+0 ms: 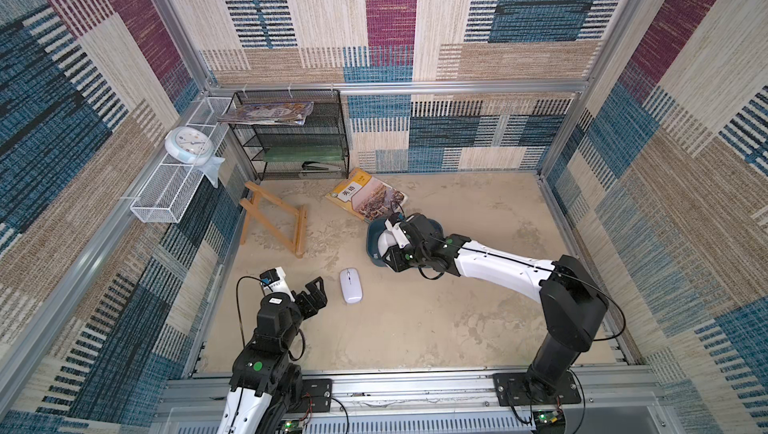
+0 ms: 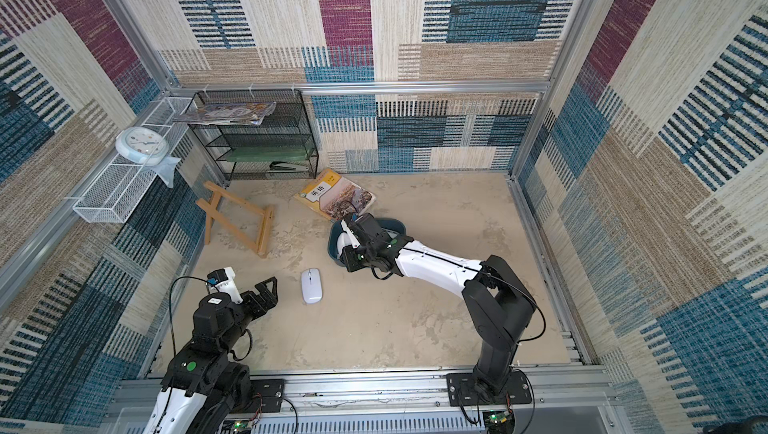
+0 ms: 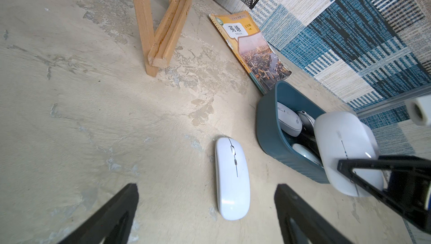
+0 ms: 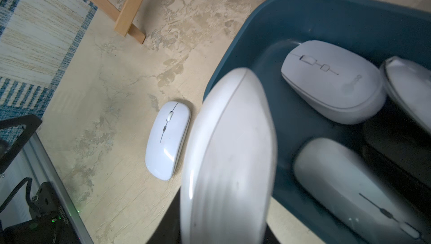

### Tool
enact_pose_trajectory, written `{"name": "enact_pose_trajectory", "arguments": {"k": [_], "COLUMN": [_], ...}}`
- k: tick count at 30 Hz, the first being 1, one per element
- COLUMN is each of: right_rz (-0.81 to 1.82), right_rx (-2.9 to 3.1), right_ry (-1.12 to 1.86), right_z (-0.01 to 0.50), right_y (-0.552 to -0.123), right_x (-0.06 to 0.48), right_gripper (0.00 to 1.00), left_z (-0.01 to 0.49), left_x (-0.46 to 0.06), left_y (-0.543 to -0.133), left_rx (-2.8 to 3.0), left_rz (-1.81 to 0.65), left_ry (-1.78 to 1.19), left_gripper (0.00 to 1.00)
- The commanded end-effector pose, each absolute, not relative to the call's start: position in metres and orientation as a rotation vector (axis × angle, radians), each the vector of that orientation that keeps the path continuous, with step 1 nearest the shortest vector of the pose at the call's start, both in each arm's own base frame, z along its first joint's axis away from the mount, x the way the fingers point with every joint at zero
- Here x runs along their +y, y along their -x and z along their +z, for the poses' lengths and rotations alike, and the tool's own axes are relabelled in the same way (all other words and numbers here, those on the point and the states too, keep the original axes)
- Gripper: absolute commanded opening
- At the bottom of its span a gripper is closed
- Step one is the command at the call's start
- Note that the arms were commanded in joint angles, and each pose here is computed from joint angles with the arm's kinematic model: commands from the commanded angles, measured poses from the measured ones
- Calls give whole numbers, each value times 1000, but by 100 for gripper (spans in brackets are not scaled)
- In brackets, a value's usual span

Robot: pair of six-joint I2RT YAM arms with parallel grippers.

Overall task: Take out the mouse from the storage box
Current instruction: Place the mouse at the center of the board.

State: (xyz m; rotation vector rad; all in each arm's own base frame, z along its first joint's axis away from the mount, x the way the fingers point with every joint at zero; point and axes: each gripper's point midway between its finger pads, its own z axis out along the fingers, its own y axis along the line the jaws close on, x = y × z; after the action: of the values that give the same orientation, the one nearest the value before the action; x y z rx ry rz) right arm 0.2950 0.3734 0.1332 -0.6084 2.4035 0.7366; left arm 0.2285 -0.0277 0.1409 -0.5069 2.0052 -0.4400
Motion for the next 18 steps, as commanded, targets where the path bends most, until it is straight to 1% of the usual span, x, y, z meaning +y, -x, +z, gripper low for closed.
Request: {"name": "enact_pose_trajectory", "arguments": {"k": [1,11,18], "right_rz": [820,969,1060], "right_rx": [2352,2338,2373], "right_ry": [586,534,485], "right_z": [146,134,115], "right_y": [-283,-236,-218], "right_x": [381,376,381], "right_gripper": [23,21,21], "left_z": [143,145,144], "left_x": [-28,-27,-26], "left_y": [-230,-228,-228], "left_rx": [1995,1987,1987], "left_rz": [-438,-439,-433], "left_ry": [491,494,499], "left_gripper": [96,99,99]}}
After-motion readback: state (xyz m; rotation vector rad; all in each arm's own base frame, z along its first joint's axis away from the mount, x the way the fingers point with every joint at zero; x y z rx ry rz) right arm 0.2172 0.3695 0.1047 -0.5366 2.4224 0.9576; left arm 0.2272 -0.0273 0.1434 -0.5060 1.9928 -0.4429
